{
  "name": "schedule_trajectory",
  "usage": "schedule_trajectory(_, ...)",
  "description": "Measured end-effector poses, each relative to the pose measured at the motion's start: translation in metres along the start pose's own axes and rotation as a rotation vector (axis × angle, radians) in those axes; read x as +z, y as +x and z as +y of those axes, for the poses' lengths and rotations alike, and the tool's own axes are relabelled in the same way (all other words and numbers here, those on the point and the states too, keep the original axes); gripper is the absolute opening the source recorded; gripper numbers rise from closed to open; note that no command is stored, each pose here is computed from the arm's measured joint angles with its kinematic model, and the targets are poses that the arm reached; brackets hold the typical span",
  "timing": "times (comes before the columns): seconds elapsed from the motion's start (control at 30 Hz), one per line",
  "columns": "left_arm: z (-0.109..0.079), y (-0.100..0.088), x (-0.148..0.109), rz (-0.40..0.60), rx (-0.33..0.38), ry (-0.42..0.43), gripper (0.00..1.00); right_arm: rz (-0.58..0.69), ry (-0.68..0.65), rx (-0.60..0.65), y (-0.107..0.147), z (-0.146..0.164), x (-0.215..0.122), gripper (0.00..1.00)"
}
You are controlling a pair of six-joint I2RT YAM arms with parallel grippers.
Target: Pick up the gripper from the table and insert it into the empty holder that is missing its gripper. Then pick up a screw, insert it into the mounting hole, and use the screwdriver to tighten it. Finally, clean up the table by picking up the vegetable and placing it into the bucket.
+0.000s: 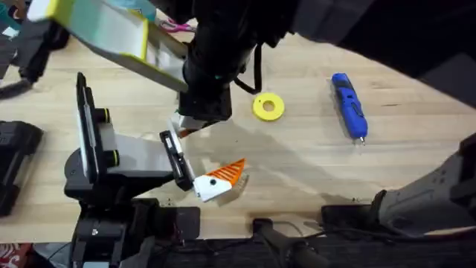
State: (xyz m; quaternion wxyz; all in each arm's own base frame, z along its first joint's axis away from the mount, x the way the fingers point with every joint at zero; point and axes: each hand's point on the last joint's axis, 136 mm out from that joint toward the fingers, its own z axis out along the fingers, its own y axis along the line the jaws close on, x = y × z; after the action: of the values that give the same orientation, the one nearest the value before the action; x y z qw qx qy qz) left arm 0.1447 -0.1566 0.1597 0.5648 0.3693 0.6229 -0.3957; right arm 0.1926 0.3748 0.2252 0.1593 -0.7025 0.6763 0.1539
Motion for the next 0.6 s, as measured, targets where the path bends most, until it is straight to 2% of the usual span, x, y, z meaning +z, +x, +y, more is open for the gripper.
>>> schedule_trajectory(0.6,0.0,0.0,0.0,0.0,0.0,0.0,0.986,0.009,-0.005,0.003,0.0032,0.0006,0.0047,0.005)
